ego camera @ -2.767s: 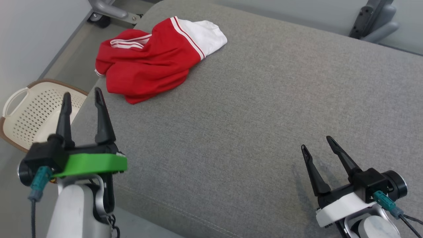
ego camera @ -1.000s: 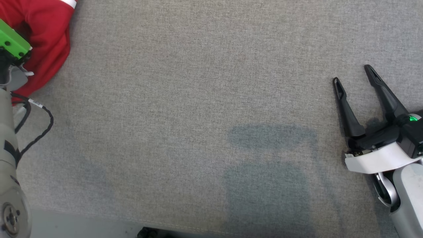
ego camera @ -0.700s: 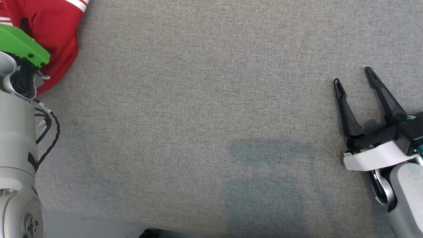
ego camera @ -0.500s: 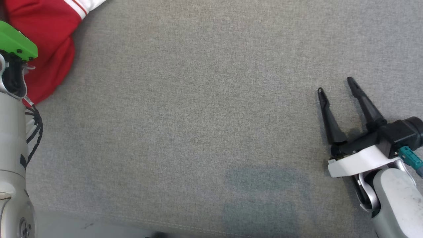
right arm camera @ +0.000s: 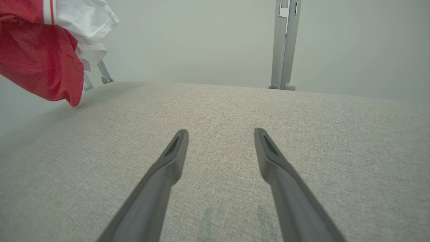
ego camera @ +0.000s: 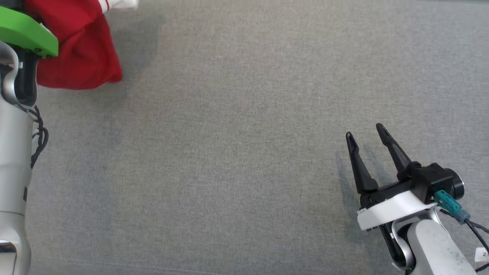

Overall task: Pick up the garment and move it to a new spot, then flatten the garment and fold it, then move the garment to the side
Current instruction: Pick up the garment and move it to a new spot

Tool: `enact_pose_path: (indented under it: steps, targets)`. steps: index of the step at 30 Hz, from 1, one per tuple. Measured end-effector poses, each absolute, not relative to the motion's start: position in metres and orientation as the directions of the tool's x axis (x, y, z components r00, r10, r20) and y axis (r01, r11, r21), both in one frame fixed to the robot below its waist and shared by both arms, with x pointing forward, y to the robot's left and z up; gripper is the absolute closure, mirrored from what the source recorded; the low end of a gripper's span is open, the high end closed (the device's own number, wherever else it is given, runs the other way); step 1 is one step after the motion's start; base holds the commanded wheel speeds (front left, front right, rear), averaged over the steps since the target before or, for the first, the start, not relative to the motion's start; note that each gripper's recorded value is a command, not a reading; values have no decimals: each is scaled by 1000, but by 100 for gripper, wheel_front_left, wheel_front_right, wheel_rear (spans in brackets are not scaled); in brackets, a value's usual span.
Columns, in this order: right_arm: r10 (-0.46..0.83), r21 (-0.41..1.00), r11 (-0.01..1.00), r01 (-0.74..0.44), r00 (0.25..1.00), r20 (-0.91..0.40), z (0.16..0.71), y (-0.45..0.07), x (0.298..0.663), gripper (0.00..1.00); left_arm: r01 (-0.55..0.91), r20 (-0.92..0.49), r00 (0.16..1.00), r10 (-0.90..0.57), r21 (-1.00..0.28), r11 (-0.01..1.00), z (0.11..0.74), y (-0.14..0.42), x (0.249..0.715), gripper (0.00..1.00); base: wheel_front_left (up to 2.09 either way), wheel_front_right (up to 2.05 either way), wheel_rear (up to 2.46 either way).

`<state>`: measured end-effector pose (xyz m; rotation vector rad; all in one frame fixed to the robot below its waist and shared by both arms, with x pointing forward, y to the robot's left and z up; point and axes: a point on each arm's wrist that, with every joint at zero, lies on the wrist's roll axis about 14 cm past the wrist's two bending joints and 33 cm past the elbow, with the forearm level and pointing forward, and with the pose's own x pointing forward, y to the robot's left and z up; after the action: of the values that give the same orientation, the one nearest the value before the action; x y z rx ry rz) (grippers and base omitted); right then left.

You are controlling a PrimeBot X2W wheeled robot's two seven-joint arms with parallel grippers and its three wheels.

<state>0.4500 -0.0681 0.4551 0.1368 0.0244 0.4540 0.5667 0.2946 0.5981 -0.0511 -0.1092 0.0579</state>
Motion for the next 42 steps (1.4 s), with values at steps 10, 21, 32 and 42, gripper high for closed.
enact_pose_path:
  steps: [10, 21, 32, 42]
  targets:
    - [335, 126, 930, -345, 937, 96, 501, -97, 423, 0, 215, 331, 924, -192, -33, 976, 697, 203, 548, 100, 0, 0, 0]
    - [149, 128, 978, -164, 981, 121, 517, -159, 390, 0, 569, 360, 784, -505, -93, 817, 714, 53, 523, 100, 0, 0, 0]
    - [-6, 137, 991, -9, 994, 106, 516, -205, 369, 0, 784, 65, 620, -782, -97, 614, 596, -79, 495, 100, 0, 0, 0]
    - [-39, 122, 992, 33, 998, 47, 498, -218, 379, 0, 758, -268, 518, -812, -297, 581, 433, -113, 457, 100, 0, 0, 0]
